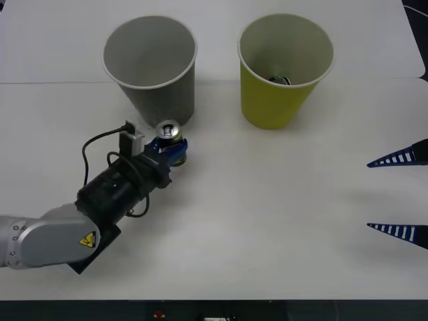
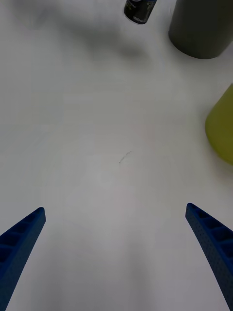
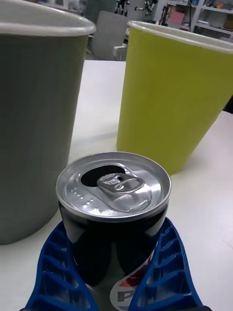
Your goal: Put the can into the green bin and the plastic bottle into the gray bin
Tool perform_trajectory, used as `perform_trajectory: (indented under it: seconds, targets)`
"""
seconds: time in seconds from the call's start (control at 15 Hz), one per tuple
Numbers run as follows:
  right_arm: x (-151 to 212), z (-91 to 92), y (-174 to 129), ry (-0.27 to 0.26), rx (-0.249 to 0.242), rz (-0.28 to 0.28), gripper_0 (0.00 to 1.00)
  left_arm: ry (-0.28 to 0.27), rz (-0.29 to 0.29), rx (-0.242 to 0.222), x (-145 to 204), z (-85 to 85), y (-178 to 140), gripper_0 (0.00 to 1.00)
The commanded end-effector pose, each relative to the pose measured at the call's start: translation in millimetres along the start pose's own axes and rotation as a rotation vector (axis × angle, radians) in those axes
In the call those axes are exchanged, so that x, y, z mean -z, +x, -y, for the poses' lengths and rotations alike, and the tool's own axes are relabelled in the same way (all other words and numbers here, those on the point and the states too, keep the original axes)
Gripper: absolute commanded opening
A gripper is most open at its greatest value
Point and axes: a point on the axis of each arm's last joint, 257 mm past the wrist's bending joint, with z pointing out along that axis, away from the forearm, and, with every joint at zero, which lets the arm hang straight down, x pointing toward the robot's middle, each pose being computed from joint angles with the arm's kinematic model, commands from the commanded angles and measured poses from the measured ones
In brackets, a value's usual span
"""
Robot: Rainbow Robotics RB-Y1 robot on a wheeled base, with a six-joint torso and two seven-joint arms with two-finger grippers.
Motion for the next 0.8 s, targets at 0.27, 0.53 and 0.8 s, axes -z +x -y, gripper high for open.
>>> perform_trajectory:
  seconds: [0.27, 0.53, 0.8]
  targets:
    - [0.0, 0.0, 0.0, 0.0, 0.0, 0.0, 1.0, 0.089, -0.092, -0.001, 36.7, -12.6, -32.6, 0.0]
    - [0.0, 0.0, 0.0, 0.0, 0.0, 0.0, 1.0, 0.141, -0.192, 0.043, 45.2, -3.1, -63.6, 0.0]
    - [0.0, 0.0, 0.0, 0.0, 0.0, 0.0, 1.0, 0.212, -0.251, 0.152, 44.5, 12.1, -85.0, 0.0]
